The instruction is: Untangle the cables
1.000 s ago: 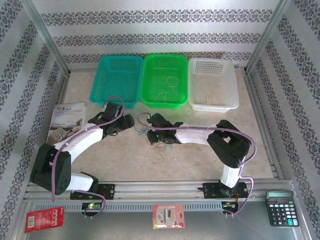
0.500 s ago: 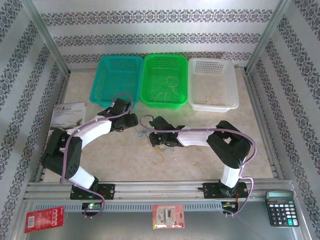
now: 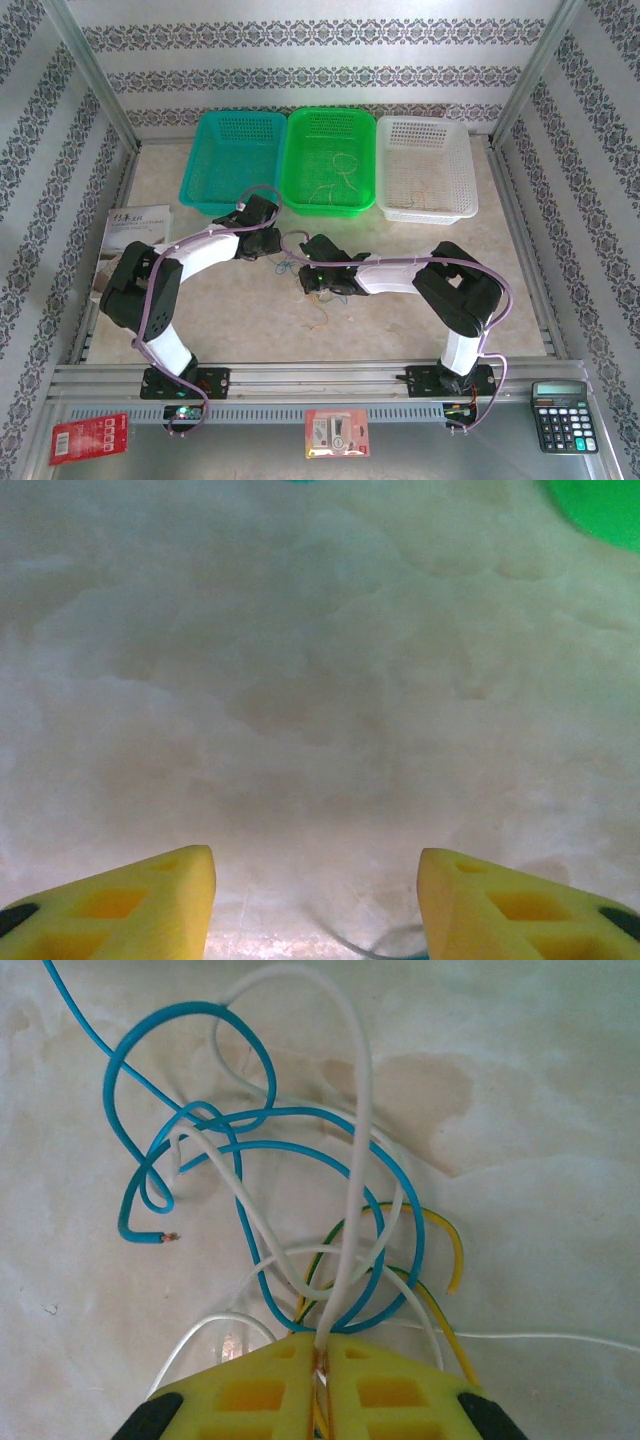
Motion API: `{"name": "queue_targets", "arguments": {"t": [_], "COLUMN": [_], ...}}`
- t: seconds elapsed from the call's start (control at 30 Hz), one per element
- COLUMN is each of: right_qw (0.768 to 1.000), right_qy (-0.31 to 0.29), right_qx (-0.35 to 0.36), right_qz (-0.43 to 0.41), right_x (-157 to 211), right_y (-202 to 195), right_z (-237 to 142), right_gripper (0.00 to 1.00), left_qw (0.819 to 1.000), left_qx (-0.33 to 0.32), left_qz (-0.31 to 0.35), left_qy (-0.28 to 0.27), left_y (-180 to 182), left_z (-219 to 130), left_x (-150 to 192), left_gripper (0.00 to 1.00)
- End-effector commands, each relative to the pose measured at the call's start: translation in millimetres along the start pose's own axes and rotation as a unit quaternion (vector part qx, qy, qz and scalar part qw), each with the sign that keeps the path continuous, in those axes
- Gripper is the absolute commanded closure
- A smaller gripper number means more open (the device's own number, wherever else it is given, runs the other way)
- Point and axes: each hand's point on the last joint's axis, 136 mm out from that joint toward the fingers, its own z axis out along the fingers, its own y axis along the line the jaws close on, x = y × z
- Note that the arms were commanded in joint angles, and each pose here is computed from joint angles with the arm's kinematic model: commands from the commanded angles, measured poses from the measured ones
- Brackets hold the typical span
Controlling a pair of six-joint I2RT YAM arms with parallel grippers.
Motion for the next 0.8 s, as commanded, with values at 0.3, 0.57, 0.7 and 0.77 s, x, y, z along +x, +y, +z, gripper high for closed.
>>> {"name": "queue_targets", "arguments": {"t": [0.3,0.57,0.7,0.77], "right_qw": [1.000,1.000,1.000,1.000], "right_qy": [0.004,0.004,0.003,0.002], "right_qx": [-0.004,-0.004,-0.005,-0.005], "right_qz": [0.003,0.004,0.005,0.006], "right_x": [8.0,8.8,8.4,7.9], "right_y": [1.5,1.0,1.3,1.1], "right_z": [-0.4,-0.3,-0.5,-0.8], "right_gripper": [0.88,0.88,0.89,0.89], "left_qw": [0.997,0.995,0.995,0.995], "left_qx": [-0.061,-0.074,-0.077,-0.077], "left_qz": [0.051,0.058,0.059,0.059], "left_qy": [0.005,0.015,0.019,0.019], "left_y": [7.3,11.4,12.9,13.0], "left_z": [8.7,18.1,21.6,21.7], "left_x": [1.6,7.1,10.0,10.1], "left_gripper": [0.56,0.64,0.75,0.83]}}
